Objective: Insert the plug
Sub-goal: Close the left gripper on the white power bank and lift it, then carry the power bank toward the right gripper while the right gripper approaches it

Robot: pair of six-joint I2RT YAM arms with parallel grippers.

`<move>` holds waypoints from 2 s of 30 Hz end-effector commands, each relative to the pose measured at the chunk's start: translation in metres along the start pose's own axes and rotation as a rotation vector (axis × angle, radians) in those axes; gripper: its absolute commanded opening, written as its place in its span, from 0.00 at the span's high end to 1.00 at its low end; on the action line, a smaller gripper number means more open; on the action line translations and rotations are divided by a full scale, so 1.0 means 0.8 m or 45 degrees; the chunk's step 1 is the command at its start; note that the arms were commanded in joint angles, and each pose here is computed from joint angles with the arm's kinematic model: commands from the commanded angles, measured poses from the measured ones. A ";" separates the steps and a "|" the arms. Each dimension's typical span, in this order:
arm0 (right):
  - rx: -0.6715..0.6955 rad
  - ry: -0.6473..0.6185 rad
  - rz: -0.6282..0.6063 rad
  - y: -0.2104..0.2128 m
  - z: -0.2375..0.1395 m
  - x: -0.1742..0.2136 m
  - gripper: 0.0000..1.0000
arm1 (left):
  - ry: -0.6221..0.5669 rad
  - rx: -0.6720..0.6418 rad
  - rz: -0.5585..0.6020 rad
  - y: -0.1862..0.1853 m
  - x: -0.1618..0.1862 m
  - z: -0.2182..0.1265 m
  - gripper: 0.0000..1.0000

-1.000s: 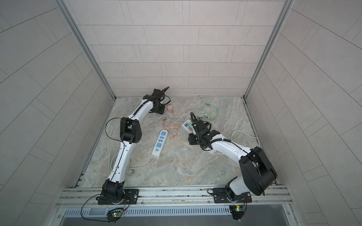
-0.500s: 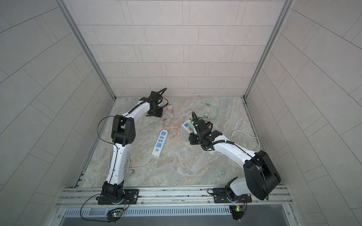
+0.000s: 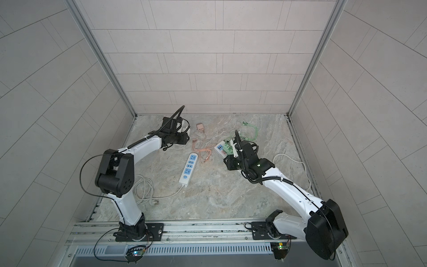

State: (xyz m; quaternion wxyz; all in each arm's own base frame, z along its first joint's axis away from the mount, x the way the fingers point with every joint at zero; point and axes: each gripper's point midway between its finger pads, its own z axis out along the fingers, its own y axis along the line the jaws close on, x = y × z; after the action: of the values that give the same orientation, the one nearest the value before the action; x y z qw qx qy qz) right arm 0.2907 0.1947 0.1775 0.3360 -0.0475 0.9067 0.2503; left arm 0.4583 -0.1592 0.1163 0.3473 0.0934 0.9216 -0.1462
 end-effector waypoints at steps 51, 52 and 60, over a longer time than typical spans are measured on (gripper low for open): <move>-0.380 0.289 0.000 0.143 0.126 -0.071 0.58 | -0.494 0.463 0.421 -0.159 0.072 -0.113 0.61; -0.393 0.287 0.000 0.145 0.126 -0.071 0.59 | -0.489 0.464 0.423 -0.159 0.073 -0.112 0.61; -0.424 0.276 -0.013 0.152 0.125 -0.073 0.63 | -0.453 0.475 0.443 -0.160 0.083 -0.106 0.62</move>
State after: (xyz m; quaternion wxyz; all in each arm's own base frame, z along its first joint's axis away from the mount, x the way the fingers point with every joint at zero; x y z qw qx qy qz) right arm 0.3638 0.3380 0.1893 0.2161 -0.1199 0.8934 0.3752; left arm 0.3270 -0.2410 0.1545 0.4935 0.2671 0.7867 -0.2574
